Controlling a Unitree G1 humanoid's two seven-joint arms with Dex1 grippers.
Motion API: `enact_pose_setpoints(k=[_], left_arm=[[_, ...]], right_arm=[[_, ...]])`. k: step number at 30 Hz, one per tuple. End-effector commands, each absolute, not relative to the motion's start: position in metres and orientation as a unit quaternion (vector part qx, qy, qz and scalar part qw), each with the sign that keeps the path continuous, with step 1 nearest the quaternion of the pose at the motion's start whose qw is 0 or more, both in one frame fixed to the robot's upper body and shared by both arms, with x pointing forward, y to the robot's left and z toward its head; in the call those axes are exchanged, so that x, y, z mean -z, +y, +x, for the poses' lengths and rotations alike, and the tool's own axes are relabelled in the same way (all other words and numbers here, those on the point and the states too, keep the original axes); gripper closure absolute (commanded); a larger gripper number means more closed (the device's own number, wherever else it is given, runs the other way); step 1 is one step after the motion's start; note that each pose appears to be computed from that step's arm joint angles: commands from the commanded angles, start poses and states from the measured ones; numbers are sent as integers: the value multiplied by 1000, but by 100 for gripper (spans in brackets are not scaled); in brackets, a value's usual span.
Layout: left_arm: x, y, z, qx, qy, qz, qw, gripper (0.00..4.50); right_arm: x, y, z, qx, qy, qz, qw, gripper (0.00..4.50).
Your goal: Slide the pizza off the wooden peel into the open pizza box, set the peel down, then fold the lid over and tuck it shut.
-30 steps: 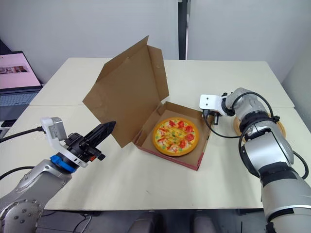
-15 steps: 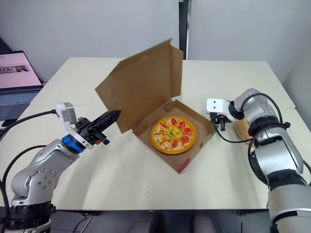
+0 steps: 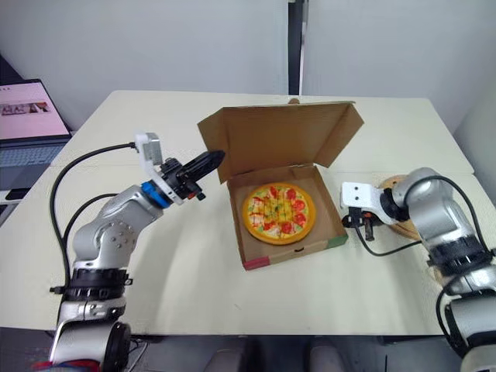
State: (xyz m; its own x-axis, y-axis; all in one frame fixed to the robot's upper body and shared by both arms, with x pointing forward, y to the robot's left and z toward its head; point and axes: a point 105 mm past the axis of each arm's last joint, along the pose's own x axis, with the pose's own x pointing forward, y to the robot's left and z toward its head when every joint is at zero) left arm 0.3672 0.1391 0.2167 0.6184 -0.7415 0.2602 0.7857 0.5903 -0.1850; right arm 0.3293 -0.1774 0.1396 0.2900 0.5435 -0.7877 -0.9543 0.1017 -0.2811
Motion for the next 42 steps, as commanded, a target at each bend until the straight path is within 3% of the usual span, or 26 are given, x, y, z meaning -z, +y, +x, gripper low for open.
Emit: enact_pose_setpoints(k=[1,12,20,24,31,40,42], left_arm=[[-225,125,371,466,-83,-142,869,450],[-224,115,380,521,-44,-181,833,450],[-225,128,395,507,-45,-152,847,450],[-226,130,396,503,-48,-148,850,450],[-227,131,398,502,-49,-141,852,450],[-228,132,401,496,-52,-133,856,450],[-229,133,401,494,-52,-133,857,450]], right_arm=[[-157,-165,317,-543,218,-387,712,445],[-155,-155,289,-527,209,-325,757,445],[-174,-174,301,-449,167,-284,831,445],[-189,-192,309,-387,106,-235,885,354],[-223,-210,342,-266,17,-151,952,105],[-249,-192,361,-261,-30,-106,959,105],[-251,-187,361,-270,-33,-105,957,142]])
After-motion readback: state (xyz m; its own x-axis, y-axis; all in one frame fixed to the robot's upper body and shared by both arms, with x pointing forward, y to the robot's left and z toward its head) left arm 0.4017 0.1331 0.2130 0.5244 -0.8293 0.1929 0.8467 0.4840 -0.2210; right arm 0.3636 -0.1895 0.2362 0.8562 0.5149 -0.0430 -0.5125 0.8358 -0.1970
